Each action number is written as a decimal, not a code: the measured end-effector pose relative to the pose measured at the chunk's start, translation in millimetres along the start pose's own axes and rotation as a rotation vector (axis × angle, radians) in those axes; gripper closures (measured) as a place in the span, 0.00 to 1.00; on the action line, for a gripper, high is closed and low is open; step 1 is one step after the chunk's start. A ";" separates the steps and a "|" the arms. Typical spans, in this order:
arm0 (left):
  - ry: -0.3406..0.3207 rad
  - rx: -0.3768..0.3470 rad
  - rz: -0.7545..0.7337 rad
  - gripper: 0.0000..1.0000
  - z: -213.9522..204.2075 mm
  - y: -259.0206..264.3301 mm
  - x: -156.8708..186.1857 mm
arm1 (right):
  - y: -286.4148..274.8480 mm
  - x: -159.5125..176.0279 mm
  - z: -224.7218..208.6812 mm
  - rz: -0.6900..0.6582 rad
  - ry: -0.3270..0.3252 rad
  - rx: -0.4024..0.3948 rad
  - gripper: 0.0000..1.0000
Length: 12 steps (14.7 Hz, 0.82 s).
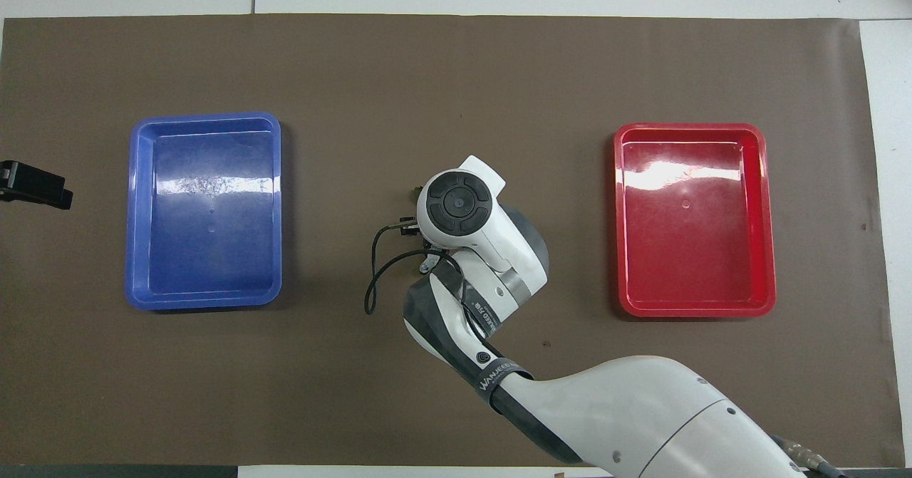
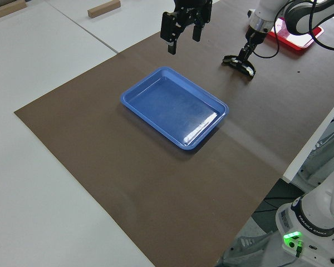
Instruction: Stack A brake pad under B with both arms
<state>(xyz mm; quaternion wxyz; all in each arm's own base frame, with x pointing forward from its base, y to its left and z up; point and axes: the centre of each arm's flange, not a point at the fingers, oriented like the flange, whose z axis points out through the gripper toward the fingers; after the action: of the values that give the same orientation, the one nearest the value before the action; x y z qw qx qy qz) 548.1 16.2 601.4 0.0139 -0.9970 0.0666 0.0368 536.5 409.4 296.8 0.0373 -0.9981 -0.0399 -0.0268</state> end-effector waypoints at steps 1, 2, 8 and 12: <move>0.000 0.000 0.000 0.01 0.0 0.0 0.0 | 0.0 0.0 -0.1 0.000 0.000 0.000 0.20; 0.000 0.000 0.000 0.01 0.0 0.0 0.0 | 0.0 0.0 -0.2 0.000 -0.001 0.000 0.10; -0.001 0.000 0.000 0.01 0.6 0.0 0.0 | 32.6 22.3 -64.4 0.102 0.026 -0.015 0.00; -0.001 0.000 0.000 0.01 0.8 0.1 0.1 | 158.8 59.7 -161.1 0.269 0.069 -0.045 0.00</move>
<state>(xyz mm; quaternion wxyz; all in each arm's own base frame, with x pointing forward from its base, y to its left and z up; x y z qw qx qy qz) 548.0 16.1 600.6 0.0138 -0.9970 0.0668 0.0374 600.8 243.9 449.1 0.0196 -0.9935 0.0963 -0.0570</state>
